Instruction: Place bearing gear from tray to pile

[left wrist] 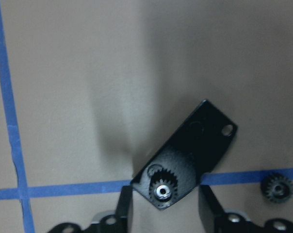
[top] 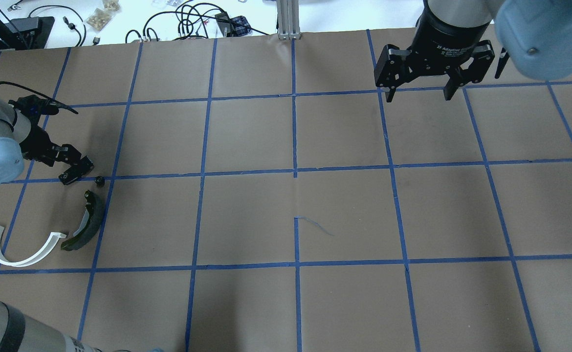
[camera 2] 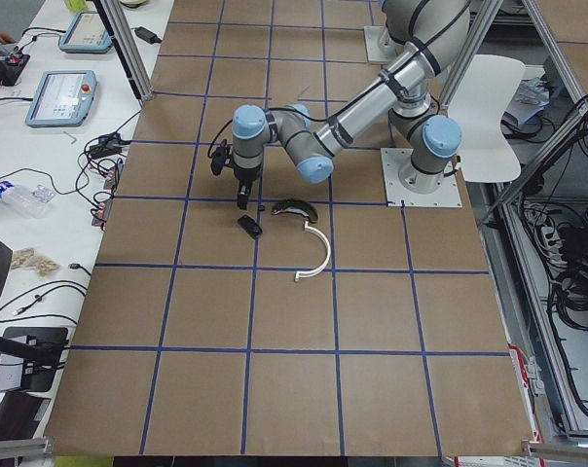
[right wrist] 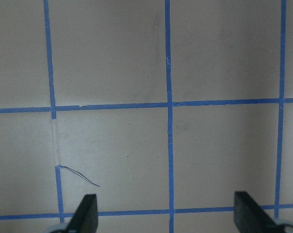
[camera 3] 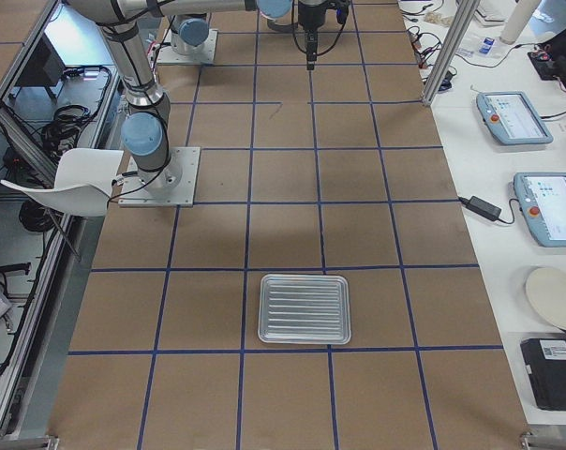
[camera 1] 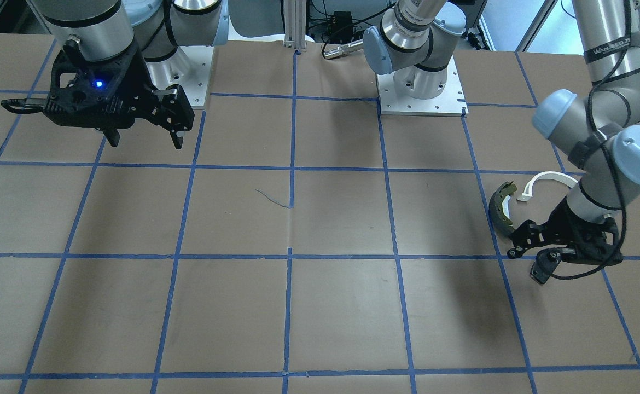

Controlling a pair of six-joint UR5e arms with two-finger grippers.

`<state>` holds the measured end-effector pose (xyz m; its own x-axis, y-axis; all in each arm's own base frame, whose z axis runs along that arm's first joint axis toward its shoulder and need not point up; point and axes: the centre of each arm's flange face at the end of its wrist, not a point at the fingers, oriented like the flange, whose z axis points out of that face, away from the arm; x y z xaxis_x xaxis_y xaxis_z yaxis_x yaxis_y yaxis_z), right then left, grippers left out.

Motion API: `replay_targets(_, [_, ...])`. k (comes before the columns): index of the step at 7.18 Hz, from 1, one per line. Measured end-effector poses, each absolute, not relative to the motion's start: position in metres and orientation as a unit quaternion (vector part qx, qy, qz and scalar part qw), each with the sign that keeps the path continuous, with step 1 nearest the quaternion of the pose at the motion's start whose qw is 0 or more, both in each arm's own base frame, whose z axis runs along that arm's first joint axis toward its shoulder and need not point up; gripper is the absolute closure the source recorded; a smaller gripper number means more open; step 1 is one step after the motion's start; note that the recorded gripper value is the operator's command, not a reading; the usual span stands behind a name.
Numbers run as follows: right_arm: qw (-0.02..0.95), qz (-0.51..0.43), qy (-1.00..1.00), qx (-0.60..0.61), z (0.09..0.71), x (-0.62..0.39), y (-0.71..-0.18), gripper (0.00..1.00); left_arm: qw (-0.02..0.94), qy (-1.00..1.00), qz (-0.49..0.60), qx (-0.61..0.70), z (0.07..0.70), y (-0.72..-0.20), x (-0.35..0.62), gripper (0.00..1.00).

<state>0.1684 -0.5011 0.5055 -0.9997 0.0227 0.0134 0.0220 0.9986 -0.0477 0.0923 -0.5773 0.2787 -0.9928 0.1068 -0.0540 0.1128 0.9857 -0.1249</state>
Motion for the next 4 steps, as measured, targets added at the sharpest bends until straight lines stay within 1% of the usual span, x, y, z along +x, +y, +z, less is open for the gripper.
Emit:
replay_targets(2, [0.007,0.021,-1.000,-0.011,0.503,0.169,-0.501,0.00,0.019,0.997,-0.044,0.061,0.356,-0.595,-0.047,0.00])
replay_targets(3, [0.007,0.021,-1.000,-0.011,0.502,0.169,-0.500,0.00,0.017,0.997,-0.021,0.069,0.399,-0.593,-0.104,0.00])
replay_targets(4, [0.007,0.020,-1.000,-0.011,0.502,0.169,-0.500,0.00,0.014,0.997,0.001,0.080,0.438,-0.588,-0.140,0.00])
